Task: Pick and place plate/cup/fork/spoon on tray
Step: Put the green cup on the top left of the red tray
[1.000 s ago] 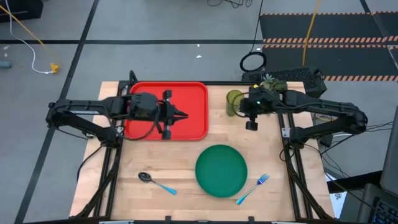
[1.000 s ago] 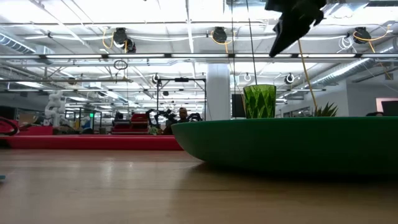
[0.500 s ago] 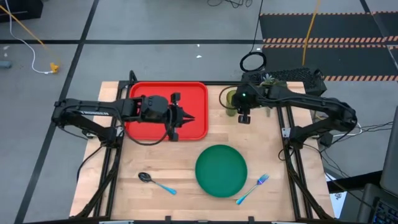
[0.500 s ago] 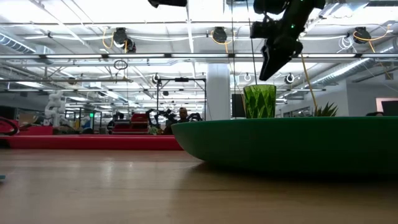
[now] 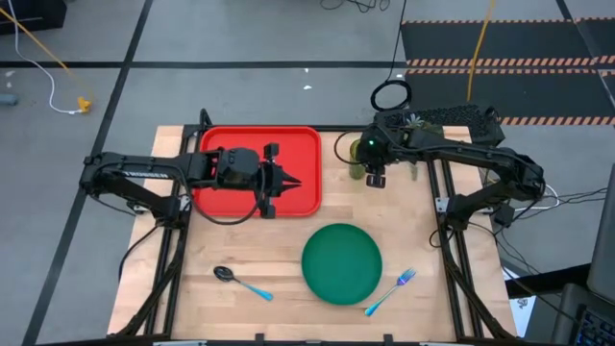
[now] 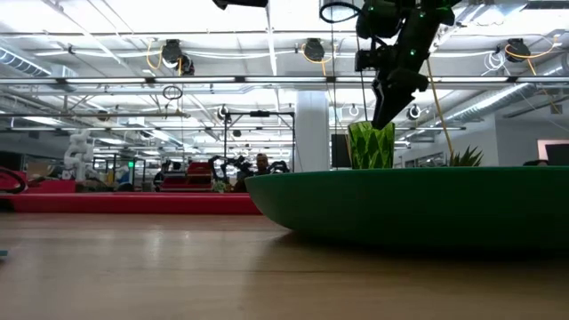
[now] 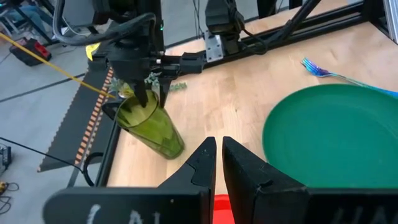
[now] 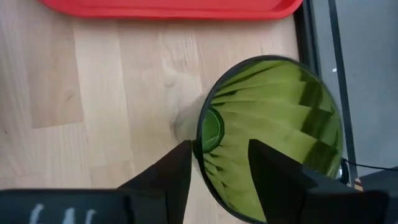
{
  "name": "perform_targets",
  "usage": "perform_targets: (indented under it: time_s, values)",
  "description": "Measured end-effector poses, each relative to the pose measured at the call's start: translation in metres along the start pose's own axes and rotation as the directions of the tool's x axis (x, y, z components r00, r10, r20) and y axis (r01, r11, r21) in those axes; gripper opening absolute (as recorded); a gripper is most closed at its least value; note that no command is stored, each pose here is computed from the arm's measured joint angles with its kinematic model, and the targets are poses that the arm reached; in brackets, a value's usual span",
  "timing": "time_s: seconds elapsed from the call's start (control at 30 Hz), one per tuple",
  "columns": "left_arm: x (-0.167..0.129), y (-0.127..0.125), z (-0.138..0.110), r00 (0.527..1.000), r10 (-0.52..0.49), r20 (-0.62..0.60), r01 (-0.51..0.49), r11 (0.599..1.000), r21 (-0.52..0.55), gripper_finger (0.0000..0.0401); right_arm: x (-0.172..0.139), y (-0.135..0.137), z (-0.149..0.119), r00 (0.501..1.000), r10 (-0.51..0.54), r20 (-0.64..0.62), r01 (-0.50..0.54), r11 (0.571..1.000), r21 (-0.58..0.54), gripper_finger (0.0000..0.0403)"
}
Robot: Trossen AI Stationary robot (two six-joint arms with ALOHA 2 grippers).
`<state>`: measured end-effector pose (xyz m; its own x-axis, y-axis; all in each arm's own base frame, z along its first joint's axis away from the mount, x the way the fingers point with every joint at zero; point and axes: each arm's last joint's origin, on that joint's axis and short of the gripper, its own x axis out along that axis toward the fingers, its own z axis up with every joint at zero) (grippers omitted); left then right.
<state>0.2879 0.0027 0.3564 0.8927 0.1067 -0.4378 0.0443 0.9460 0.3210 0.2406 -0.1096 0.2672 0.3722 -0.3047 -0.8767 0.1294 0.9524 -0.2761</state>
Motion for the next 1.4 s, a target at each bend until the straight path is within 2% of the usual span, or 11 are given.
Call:
perform_targets:
  time_s: [0.13, 0.37, 0.5, 0.77, 1.23, 1.4]
  values:
    - [0.000, 0.000, 0.000, 1.000, 0.000, 0.000, 0.000, 1.000, 0.000, 0.0033, 0.000, 0.000, -0.001, 1.000, 0.006, -0.006, -0.006, 1.000, -0.013, 0.0126]
    - [0.000, 0.000, 0.000, 1.000, 0.000, 0.000, 0.000, 1.000, -0.001, 0.0033, 0.001, -0.003, -0.004, 1.000, 0.010, -0.024, -0.010, 1.000, -0.007, 0.0047]
    - [0.000, 0.000, 0.001, 1.000, 0.002, 0.006, -0.002, 1.000, -0.002, 0.0033, 0.001, -0.003, -0.005, 0.998, 0.054, -0.014, -0.054, 0.998, -0.022, 0.0008]
    - [0.000, 0.000, 0.001, 1.000, 0.001, 0.007, -0.001, 1.000, -0.005, 0.0033, -0.005, -0.002, -0.005, 0.999, 0.049, 0.003, -0.049, 0.999, -0.022, 0.0003]
    - [0.007, -0.001, -0.001, 1.000, -0.004, -0.007, 0.004, 0.999, -0.038, 0.0035, -0.067, 0.013, -0.010, 0.966, 0.006, 0.257, -0.031, 0.995, 0.094, 0.0002]
    - [0.021, -0.004, -0.005, 0.999, -0.012, -0.033, 0.010, 0.997, -0.074, 0.0071, -0.079, 0.023, -0.010, 0.949, 0.023, 0.316, -0.055, 0.994, 0.093, 0.0002]
